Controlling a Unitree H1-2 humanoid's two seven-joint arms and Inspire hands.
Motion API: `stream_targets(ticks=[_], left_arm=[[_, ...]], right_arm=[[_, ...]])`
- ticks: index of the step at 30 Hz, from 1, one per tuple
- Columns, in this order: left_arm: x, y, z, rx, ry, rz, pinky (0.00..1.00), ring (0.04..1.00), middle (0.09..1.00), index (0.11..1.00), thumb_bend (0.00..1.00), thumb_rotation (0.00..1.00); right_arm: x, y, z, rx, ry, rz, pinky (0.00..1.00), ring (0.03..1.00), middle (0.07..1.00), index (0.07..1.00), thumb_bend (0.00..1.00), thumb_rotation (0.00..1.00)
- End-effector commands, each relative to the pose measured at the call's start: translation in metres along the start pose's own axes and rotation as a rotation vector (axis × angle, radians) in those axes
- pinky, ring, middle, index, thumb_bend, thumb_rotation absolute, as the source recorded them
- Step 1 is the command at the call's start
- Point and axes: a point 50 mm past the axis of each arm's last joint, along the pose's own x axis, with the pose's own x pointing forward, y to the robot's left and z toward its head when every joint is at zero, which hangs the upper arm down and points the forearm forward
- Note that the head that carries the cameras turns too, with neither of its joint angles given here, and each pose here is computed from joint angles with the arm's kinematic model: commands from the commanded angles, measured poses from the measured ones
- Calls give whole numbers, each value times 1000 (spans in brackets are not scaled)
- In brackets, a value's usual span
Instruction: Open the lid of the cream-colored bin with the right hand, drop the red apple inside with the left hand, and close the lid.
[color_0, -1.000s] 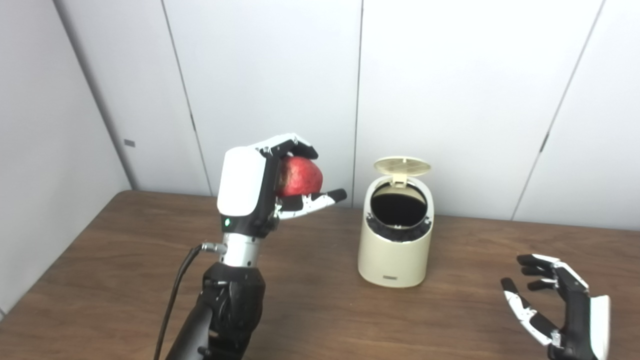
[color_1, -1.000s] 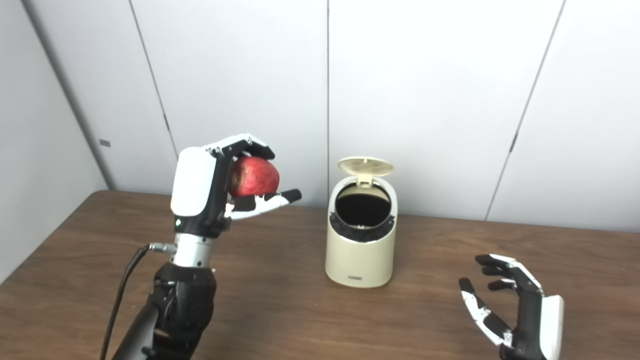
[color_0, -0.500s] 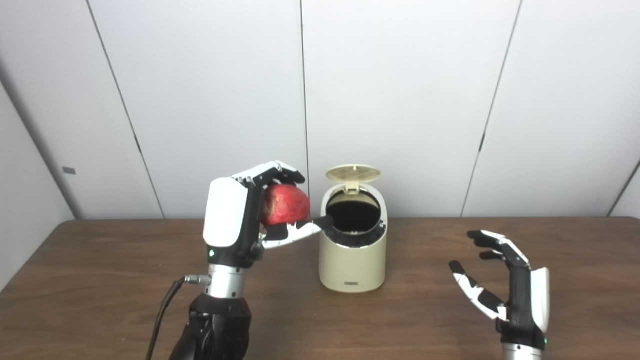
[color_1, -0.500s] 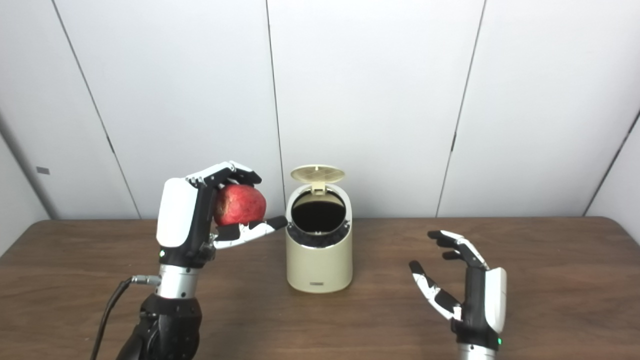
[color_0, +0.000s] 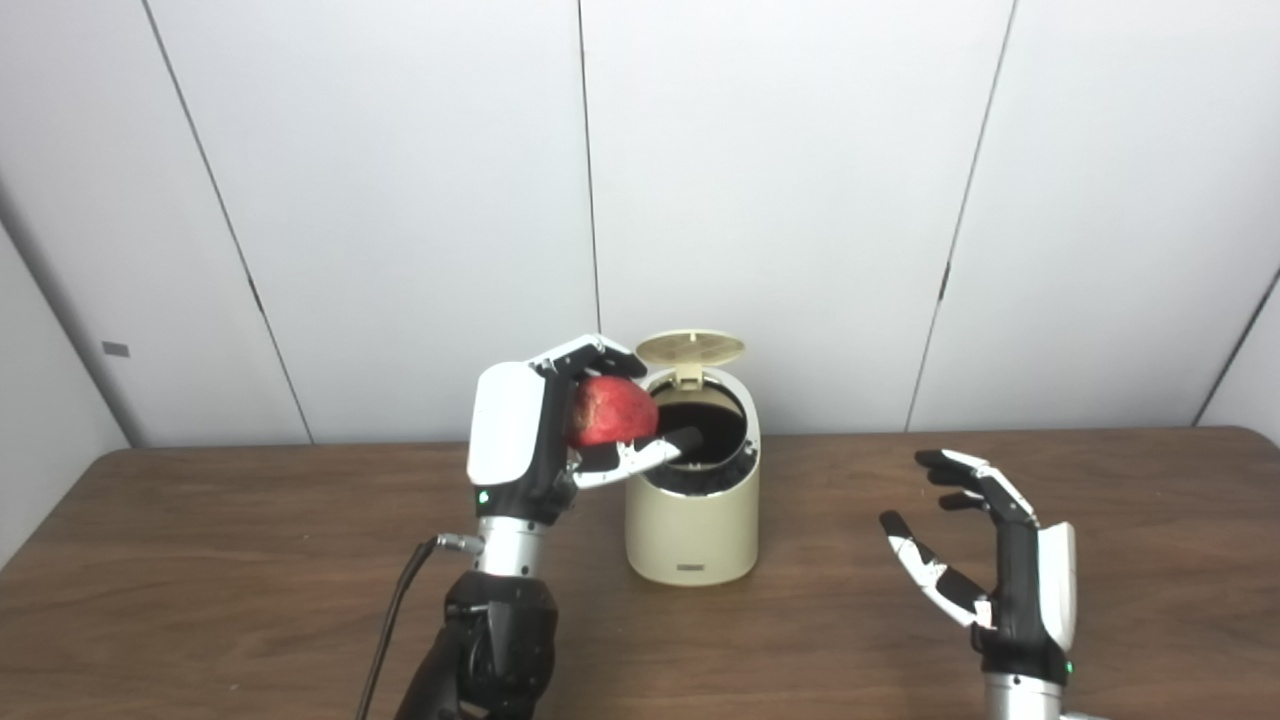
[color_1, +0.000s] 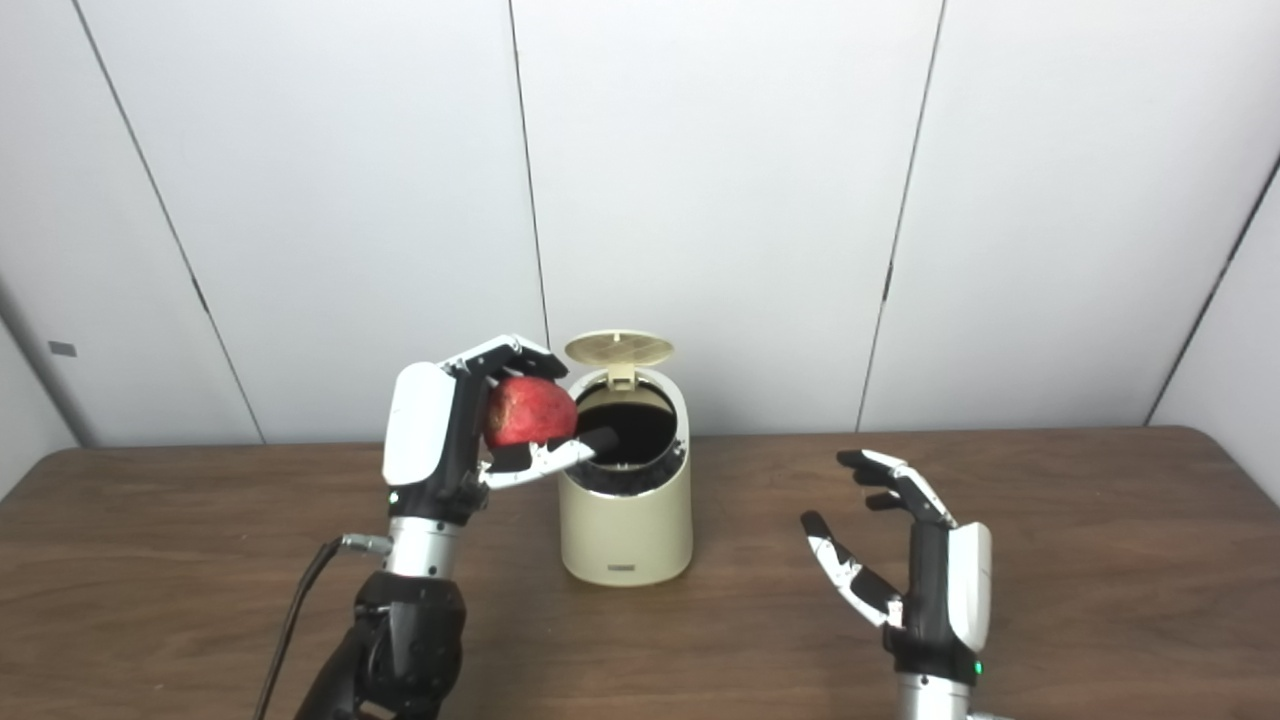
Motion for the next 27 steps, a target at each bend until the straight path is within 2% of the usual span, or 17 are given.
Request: stream_targets(ticks=[1, 5, 12, 27], left_arm=[[27, 7, 11, -26, -70, 68, 278, 393, 463, 519, 501, 0], [37, -2, 8, -33, -40, 70, 279, 396, 467, 517, 501, 0], [48, -12, 2, -71, 24, 40, 275, 390, 464, 519, 500, 0], [50, -27, 8, -93, 44, 13, 273, 392, 464, 514, 501, 0]], right_arm=[[-31, 7, -16, -7, 65, 42, 540, 646, 673, 649, 263, 116], [-31, 9, -16, -4, 66, 39, 543, 646, 671, 646, 265, 152], [-31, 12, -17, 7, 55, 31, 543, 650, 672, 638, 278, 137], [-32, 17, -13, 8, 60, 37, 559, 665, 681, 636, 278, 83]])
